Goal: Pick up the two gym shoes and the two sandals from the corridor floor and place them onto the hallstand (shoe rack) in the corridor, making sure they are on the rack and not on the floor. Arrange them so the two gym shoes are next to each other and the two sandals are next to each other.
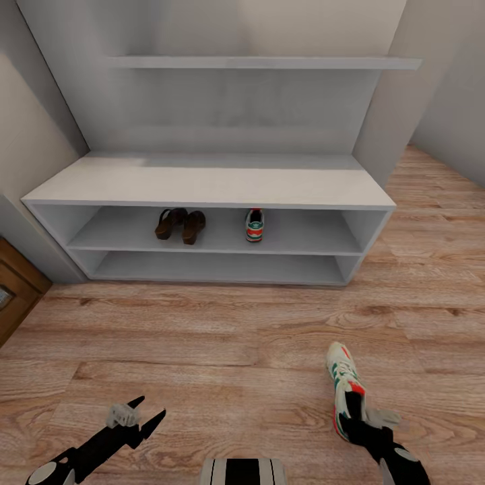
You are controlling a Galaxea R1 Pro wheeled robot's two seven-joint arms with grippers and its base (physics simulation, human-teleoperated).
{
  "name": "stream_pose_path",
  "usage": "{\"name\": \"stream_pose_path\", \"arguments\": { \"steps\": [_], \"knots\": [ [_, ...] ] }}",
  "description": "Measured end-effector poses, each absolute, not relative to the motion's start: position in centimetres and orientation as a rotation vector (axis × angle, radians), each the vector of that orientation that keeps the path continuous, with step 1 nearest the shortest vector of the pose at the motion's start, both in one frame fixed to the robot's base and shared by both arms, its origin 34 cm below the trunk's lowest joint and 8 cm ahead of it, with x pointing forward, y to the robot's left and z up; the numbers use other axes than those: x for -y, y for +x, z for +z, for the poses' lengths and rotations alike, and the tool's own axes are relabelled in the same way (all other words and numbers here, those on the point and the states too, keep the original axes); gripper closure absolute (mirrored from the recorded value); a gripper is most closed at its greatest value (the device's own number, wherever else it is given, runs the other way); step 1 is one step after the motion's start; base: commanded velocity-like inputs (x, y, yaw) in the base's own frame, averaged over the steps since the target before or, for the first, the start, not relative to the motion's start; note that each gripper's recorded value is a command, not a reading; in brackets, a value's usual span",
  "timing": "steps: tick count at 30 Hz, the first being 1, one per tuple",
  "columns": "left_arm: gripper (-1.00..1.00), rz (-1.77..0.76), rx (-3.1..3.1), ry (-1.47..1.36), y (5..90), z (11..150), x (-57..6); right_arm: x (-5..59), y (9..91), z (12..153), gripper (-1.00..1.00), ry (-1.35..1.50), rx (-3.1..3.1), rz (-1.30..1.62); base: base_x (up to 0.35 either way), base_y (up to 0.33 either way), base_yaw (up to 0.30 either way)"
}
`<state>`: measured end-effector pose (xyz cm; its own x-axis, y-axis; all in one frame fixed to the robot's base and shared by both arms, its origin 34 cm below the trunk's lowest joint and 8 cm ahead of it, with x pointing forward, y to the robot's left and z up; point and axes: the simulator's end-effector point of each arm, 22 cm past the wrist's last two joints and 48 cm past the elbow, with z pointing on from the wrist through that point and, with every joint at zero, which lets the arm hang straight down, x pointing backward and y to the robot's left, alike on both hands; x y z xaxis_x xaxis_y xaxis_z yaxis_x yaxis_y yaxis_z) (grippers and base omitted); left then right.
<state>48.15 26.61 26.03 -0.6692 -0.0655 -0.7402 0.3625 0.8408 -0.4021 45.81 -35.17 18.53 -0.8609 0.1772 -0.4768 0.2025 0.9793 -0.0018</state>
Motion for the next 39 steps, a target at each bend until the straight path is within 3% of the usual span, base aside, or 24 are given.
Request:
{"name": "stream_pose_path", "arguments": {
  "steps": [10,20,39],
  "knots": [
    [-1.00,-0.882,-2.175,0.345,44.9,28.0,-26.0,19.3,64.1,26.1,1.00,0.021,-2.644,-0.007,0.000,0.000,0.000],
    [-1.00,-0.896,-2.189,0.376,44.5,28.1,-26.5,19.6,75.0,37.1,1.00,0.059,-2.445,-0.095,0.000,0.000,0.000],
    [-1.00,-0.897,-2.195,0.368,44.3,27.8,-26.2,20.3,76.1,39.2,1.00,0.075,-2.396,-0.098,0.000,0.000,0.000]
  ]
}}
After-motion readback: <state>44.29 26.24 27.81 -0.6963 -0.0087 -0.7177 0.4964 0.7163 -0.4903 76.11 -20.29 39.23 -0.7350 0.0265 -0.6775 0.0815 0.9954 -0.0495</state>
